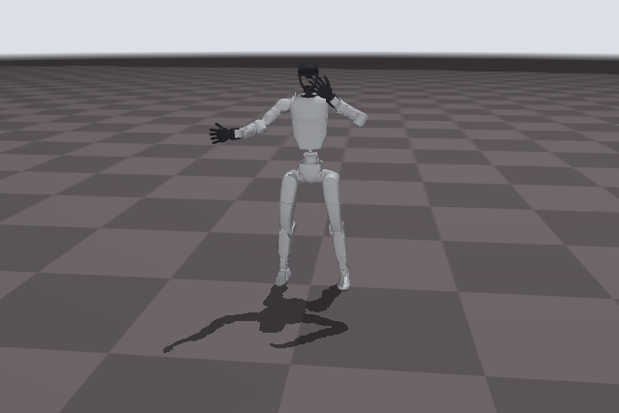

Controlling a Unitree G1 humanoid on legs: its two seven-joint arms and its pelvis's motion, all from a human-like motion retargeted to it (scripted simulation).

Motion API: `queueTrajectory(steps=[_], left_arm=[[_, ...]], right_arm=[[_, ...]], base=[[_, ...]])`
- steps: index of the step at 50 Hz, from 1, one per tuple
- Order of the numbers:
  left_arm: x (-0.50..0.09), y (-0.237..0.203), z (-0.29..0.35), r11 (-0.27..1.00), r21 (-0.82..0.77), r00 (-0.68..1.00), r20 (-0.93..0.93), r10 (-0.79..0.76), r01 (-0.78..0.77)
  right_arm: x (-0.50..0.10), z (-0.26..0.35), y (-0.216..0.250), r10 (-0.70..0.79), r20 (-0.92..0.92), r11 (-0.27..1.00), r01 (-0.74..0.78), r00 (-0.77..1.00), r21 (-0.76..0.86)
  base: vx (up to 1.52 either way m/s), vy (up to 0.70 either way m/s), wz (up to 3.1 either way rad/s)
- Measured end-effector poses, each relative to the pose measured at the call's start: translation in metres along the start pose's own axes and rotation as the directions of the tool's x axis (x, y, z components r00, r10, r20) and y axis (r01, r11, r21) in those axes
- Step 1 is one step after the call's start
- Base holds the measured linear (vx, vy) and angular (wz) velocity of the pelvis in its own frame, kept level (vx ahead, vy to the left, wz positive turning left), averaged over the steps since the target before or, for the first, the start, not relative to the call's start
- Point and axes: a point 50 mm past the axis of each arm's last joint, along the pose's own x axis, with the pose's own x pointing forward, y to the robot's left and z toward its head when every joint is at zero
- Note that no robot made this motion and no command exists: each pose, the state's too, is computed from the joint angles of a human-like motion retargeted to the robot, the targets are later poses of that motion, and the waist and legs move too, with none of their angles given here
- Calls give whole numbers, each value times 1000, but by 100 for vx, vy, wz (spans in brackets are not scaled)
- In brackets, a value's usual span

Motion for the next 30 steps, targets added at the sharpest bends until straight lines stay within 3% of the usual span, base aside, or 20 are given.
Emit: queueTrajectory(steps=[3,5,8,10,13,15,17,19,21,23,25,26,28,30], left_arm=[[-3,-30,-8,983,63,981,-108,-163,170],[-14,-23,-11,968,183,972,-193,-134,170],[-45,25,-2,929,344,962,-179,205,-134],[-80,63,9,822,434,879,-126,460,-368],[-152,111,29,526,528,615,-8,789,-667],[-208,132,42,272,571,374,67,925,-775],[-264,142,53,16,553,110,136,985,-833],[-313,142,61,-224,429,-153,193,969,-875],[-348,136,68,-436,250,-382,237,893,-864],[-359,132,76,-551,126,-504,275,819,-825],[-343,136,82,-514,94,-467,304,830,-852],[-324,142,82,-426,111,-378,302,875,-898],[-277,149,74,-192,164,-145,262,954,-968],[-216,148,60,123,251,167,163,973,-960]], right_arm=[[-43,72,94,468,321,867,-498,823,10],[-100,113,140,784,437,562,-802,441,-199],[-195,158,165,814,581,233,-922,10,-310],[-256,174,162,752,590,-25,-907,-295,-421],[-315,184,141,589,559,-276,-796,-583,-539],[-328,186,131,539,538,-312,-747,-649,-587],[-314,186,133,600,547,-217,-776,-584,-592],[-279,185,140,715,568,-21,-825,-407,-564],[-227,178,142,805,578,230,-827,-135,-513],[-163,165,130,805,562,489,-748,190,-449],[-98,145,98,692,505,716,-579,516,-390],[-66,131,73,587,455,809,-466,669,-358],[-16,99,10,291,315,935,-198,903,-296],[11,66,-65,-59,129,968,88,990,-236]], base=[[1,1,-14],[0,0,0],[0,0,0],[0,0,0],[0,0,0],[0,0,0],[0,0,0],[0,0,0],[0,0,0],[0,0,0],[0,0,0],[0,0,0],[0,0,0],[0,0,0]])
